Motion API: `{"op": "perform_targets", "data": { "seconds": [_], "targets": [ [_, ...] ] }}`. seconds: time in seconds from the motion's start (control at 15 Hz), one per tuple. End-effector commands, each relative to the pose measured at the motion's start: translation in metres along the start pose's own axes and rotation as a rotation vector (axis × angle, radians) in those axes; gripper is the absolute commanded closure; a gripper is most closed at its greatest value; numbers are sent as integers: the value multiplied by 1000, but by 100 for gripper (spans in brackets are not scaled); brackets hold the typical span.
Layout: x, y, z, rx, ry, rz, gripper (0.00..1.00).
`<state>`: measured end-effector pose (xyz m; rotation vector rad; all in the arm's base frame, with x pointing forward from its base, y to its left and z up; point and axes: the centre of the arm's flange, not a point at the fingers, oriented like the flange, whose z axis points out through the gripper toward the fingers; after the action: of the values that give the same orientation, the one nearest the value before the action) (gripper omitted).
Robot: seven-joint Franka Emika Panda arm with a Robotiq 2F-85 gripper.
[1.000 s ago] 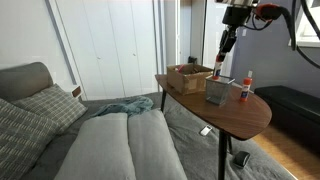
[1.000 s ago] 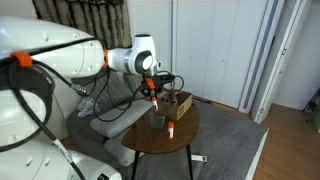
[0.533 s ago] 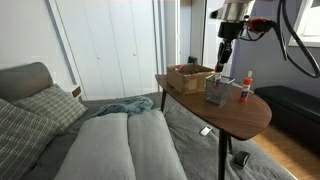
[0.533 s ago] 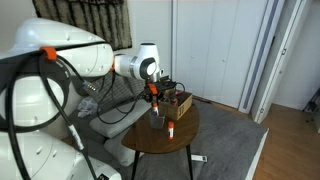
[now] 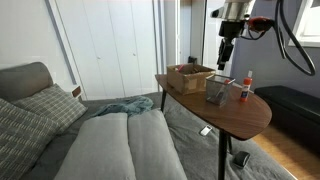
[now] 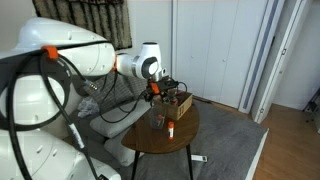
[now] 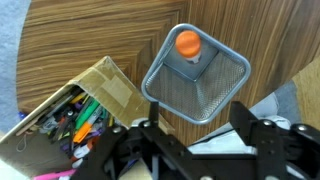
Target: Put the glue sticks in the basket
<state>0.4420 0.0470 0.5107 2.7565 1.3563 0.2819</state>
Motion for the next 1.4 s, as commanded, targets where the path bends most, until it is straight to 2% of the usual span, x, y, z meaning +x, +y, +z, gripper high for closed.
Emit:
{"op": "perform_targets", "data": {
  "seconds": [0.0,0.13,0.4,0.87,1.33],
  "targets": [
    [-18,11,-43,-72,-3,13,1],
    [-35,21,-50,-98,-46,33,0],
    [-62,39,-38,-115,-91,32,0],
    [-91,47,6,-30,-178,-91,0],
    [-103,29,52,78,-227,-160,0]
  ]
}}
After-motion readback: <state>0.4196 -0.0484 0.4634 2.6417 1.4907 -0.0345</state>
